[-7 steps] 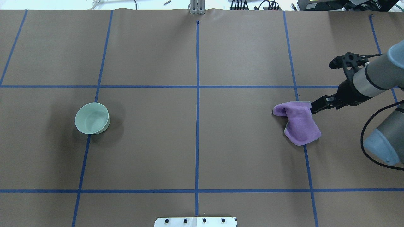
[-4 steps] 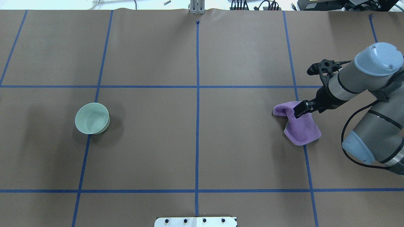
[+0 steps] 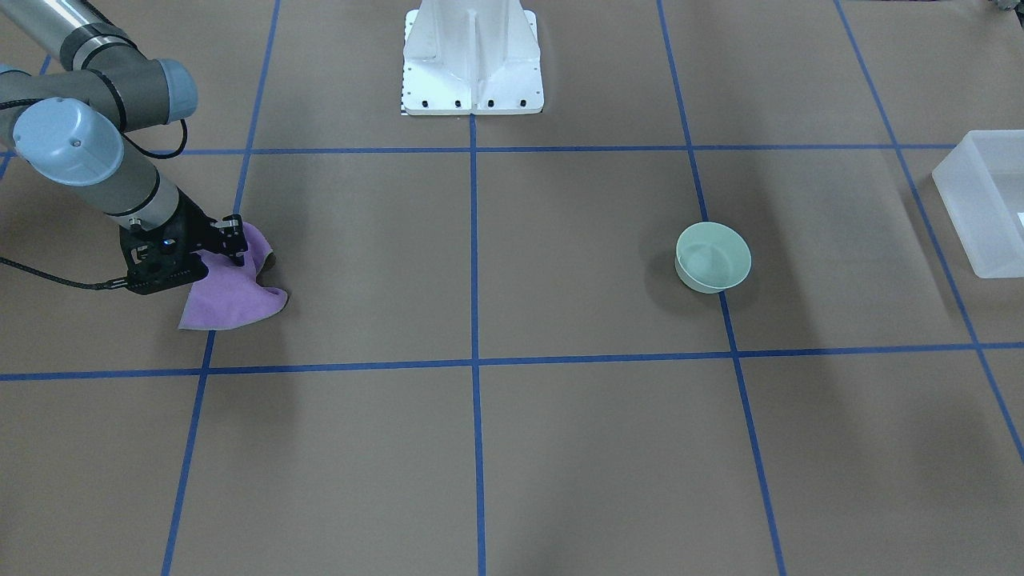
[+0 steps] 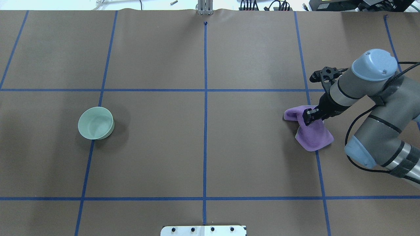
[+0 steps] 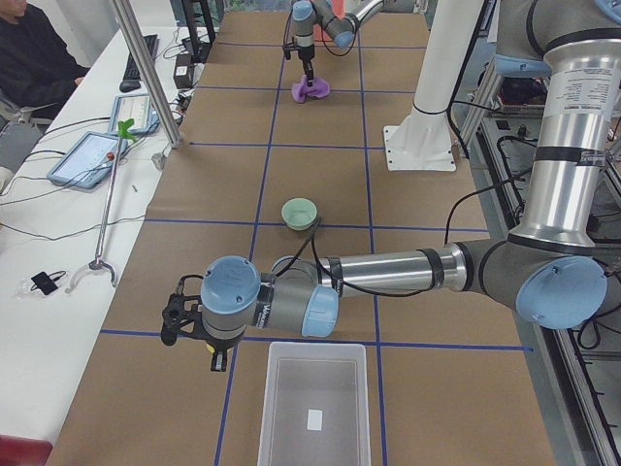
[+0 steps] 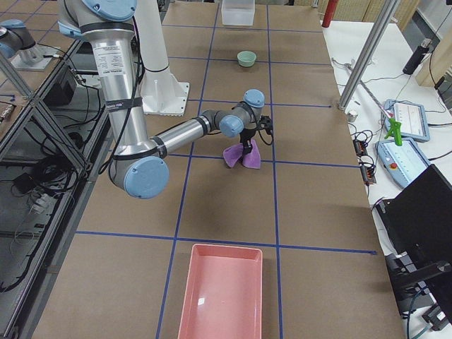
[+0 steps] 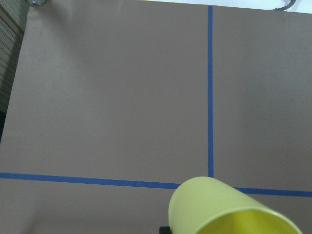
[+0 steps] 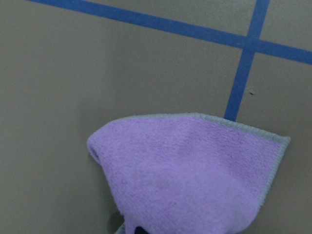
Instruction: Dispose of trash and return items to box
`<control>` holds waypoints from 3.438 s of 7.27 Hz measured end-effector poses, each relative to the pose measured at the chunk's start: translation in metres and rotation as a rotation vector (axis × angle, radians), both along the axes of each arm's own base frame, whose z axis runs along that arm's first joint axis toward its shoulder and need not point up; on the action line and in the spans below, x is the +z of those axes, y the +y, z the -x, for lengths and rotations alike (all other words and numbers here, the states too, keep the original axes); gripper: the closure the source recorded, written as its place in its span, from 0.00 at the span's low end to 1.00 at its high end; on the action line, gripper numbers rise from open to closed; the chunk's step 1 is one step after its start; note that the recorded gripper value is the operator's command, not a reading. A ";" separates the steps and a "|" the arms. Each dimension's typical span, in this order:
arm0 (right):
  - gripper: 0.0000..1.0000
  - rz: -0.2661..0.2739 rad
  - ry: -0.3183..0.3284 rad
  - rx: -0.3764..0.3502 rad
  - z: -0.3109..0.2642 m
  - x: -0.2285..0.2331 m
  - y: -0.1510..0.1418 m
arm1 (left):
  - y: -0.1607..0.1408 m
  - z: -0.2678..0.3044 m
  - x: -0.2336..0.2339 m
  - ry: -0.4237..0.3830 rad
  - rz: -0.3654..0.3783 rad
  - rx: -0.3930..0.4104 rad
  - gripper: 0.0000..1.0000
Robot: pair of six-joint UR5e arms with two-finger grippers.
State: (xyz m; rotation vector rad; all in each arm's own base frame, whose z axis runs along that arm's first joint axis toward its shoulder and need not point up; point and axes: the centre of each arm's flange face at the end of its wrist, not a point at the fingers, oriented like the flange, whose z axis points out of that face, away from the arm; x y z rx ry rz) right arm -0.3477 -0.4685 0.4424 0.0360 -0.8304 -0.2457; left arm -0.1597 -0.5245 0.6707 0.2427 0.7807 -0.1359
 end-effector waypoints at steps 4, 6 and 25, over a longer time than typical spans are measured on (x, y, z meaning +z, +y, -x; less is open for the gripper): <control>1.00 -0.049 -0.030 0.045 -0.024 -0.030 -0.005 | 0.046 0.003 0.052 -0.113 0.006 0.075 1.00; 1.00 -0.071 -0.056 0.091 -0.055 -0.049 -0.010 | 0.090 -0.006 0.063 -0.107 0.020 0.090 1.00; 1.00 0.042 -0.018 0.393 -0.297 -0.116 0.032 | 0.099 -0.085 0.051 -0.035 -0.023 0.210 0.02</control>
